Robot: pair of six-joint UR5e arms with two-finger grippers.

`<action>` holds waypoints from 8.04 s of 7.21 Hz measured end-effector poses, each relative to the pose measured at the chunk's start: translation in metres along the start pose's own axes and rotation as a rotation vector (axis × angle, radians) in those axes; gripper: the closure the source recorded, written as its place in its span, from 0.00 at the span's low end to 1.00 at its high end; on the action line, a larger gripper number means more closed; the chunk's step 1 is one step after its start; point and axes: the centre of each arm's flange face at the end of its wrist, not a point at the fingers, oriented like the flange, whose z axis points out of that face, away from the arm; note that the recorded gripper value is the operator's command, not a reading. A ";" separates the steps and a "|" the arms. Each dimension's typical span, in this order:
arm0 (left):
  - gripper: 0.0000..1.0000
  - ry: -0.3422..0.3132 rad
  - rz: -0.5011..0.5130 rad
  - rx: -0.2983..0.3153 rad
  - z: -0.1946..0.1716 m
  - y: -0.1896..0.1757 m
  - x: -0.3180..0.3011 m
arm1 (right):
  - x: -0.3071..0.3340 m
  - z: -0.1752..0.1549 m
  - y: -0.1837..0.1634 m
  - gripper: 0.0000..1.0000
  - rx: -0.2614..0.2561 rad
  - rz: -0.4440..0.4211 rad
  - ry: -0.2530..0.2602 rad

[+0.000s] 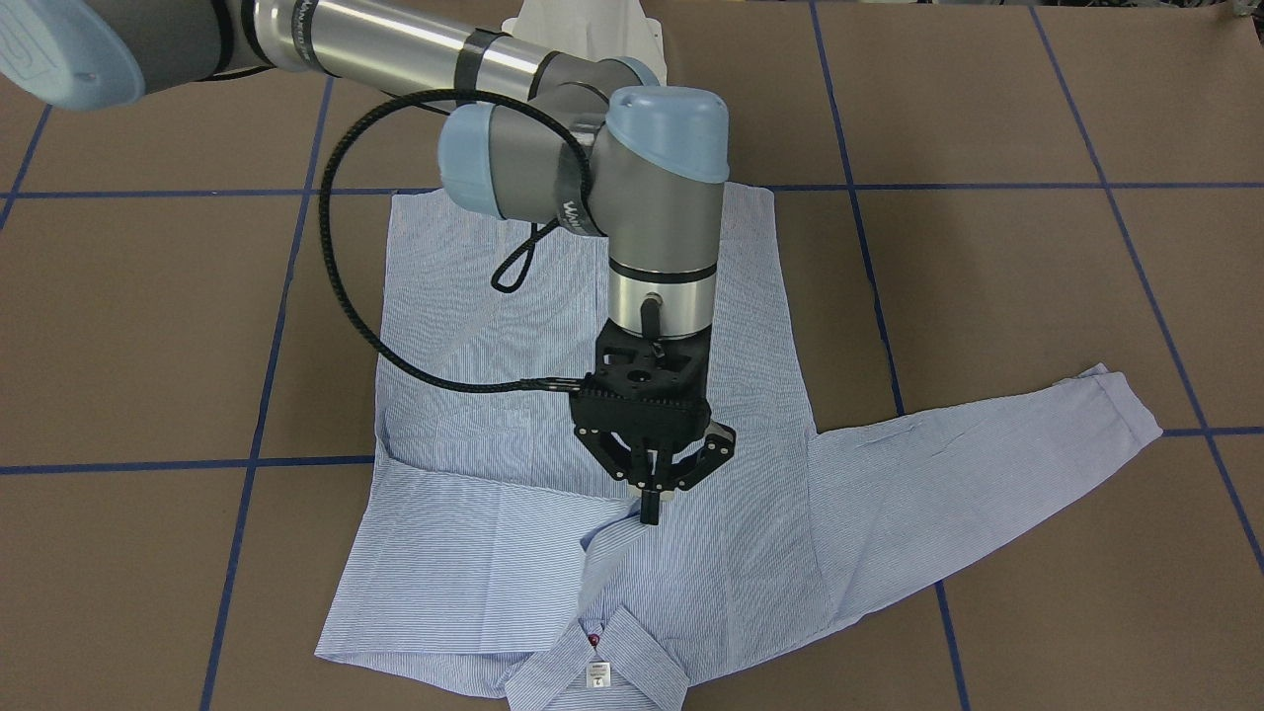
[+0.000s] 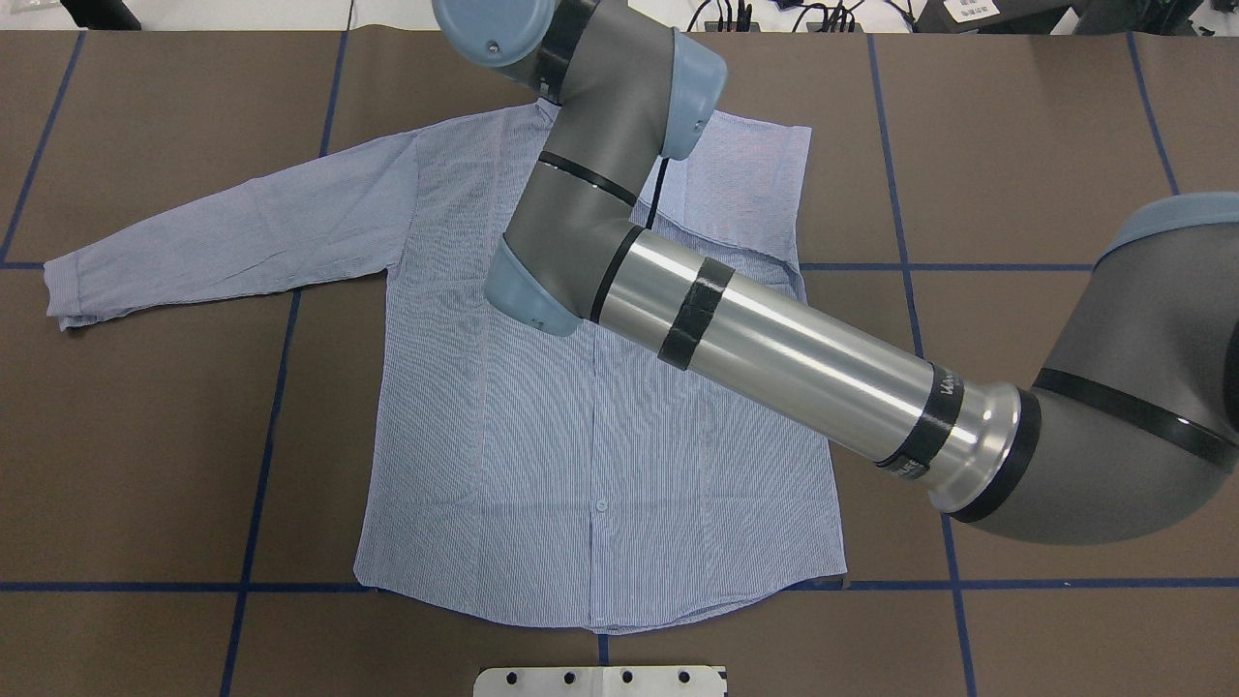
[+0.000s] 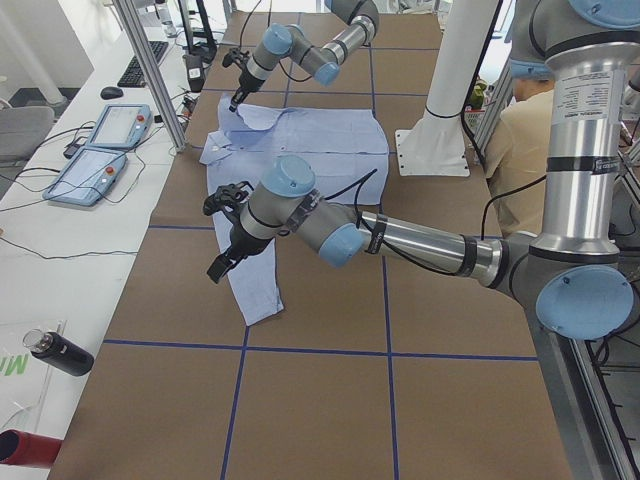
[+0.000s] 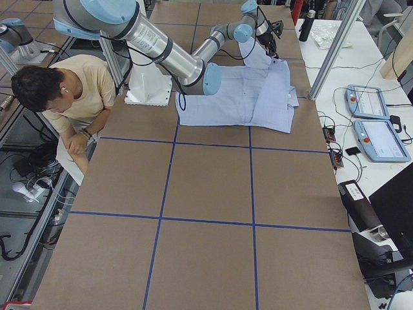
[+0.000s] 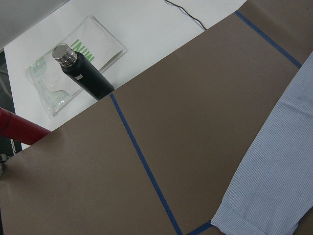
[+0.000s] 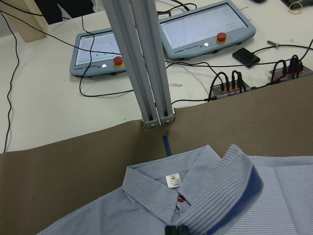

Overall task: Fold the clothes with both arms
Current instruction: 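Fold the held sleeve across the shirt toward the collar with the right gripper, then release the sleeve and withdraw the right gripper while the left gripper grasps the other cuff, then fold the held sleeve across the shirt toward the collar with the left gripper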

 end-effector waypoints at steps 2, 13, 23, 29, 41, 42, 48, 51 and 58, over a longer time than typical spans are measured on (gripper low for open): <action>0.00 0.000 0.000 -0.001 0.000 0.000 0.000 | -0.040 0.002 0.046 0.01 -0.011 -0.029 -0.012; 0.00 0.154 -0.104 0.203 0.086 0.019 0.053 | 0.251 -0.070 -0.108 0.00 -0.337 -0.265 -0.031; 0.18 0.147 -0.246 0.153 0.224 0.144 0.122 | 0.585 -0.109 -0.077 0.00 -0.317 -0.381 -0.108; 0.59 0.190 -0.217 0.118 0.234 0.151 0.145 | 0.585 -0.109 -0.077 0.00 -0.315 -0.381 -0.109; 1.00 0.312 -0.267 0.056 0.167 -0.127 0.187 | 0.581 -0.112 -0.078 0.00 -0.311 -0.367 -0.116; 1.00 0.299 -0.283 0.028 0.140 -0.195 0.216 | 0.581 -0.111 -0.078 0.00 -0.312 -0.366 -0.114; 1.00 0.281 -0.514 -0.072 0.099 -0.404 0.493 | 0.575 -0.112 -0.080 0.00 -0.308 -0.331 -0.117; 0.56 0.230 -0.636 -0.113 0.122 -0.430 0.635 | 0.574 -0.112 -0.080 0.00 -0.310 -0.330 -0.118; 0.00 0.329 -0.461 -0.044 0.121 -0.344 0.629 | 0.478 -0.111 -0.049 0.00 -0.289 -0.177 -0.159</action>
